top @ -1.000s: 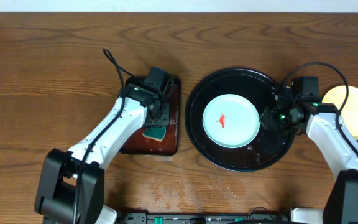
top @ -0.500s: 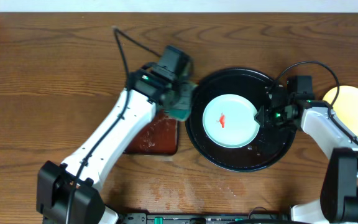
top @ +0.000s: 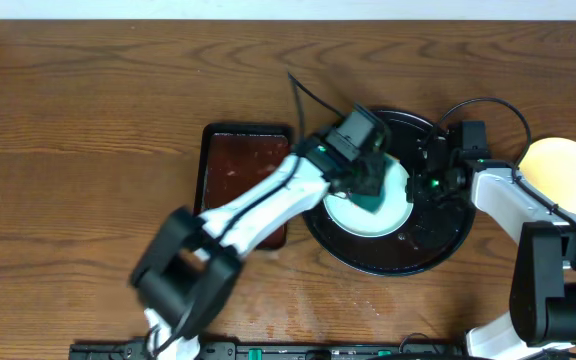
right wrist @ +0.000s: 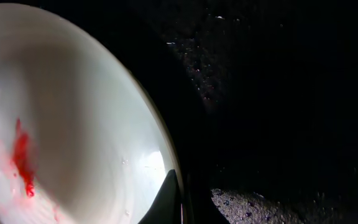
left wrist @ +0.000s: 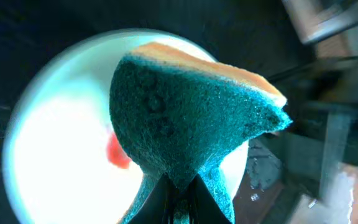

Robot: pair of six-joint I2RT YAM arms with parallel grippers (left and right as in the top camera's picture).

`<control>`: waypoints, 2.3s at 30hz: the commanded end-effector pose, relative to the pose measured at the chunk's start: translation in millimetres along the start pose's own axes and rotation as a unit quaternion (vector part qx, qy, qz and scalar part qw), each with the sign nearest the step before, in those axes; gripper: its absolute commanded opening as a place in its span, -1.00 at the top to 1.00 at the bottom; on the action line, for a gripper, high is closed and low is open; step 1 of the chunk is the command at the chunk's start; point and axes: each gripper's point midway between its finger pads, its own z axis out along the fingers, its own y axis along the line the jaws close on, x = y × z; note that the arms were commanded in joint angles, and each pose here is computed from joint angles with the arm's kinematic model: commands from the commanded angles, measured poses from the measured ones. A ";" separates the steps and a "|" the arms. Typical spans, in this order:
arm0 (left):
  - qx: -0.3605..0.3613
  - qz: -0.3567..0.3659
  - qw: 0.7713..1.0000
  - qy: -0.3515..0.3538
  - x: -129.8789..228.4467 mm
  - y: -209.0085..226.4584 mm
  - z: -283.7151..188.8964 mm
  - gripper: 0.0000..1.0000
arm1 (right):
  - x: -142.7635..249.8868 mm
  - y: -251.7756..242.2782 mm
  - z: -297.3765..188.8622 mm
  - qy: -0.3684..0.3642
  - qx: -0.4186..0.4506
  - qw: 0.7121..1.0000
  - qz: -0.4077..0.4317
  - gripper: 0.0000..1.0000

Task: Clean dirty plates on tray and stack at the side
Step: 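Scrub the stained pale green plate with the sponge, right gripper holding rim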

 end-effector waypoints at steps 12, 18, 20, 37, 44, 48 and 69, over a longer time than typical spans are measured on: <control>-0.112 -0.066 0.989 0.071 38.8 60.3 61.3 0.86 | 6.7 -0.5 5.6 0.009 0.039 0.999 0.005 0.98; -0.287 0.015 0.956 0.060 28.3 113.7 22.0 0.85 | 9.2 -0.9 5.5 0.014 0.039 0.999 0.006 0.98; -0.314 0.042 0.947 0.062 24.1 120.1 13.1 0.86 | 9.5 -0.9 5.5 0.015 0.039 0.999 0.006 0.98; 0.106 -0.021 0.983 0.149 47.8 -26.3 77.8 0.85 | 11.1 -1.1 5.4 0.018 0.040 0.999 0.007 0.98; 0.118 -0.018 0.978 0.172 63.5 -37.9 78.9 0.85 | 11.2 -1.1 5.4 0.018 0.040 0.999 0.007 0.98; 0.023 -0.035 0.985 0.164 61.8 5.3 80.4 0.85 | 11.2 -1.1 5.4 0.018 0.040 0.999 0.007 0.98; -0.379 -0.021 0.921 0.083 13.0 155.7 -5.0 0.85 | 11.3 -1.1 5.4 0.018 0.040 0.999 0.007 0.98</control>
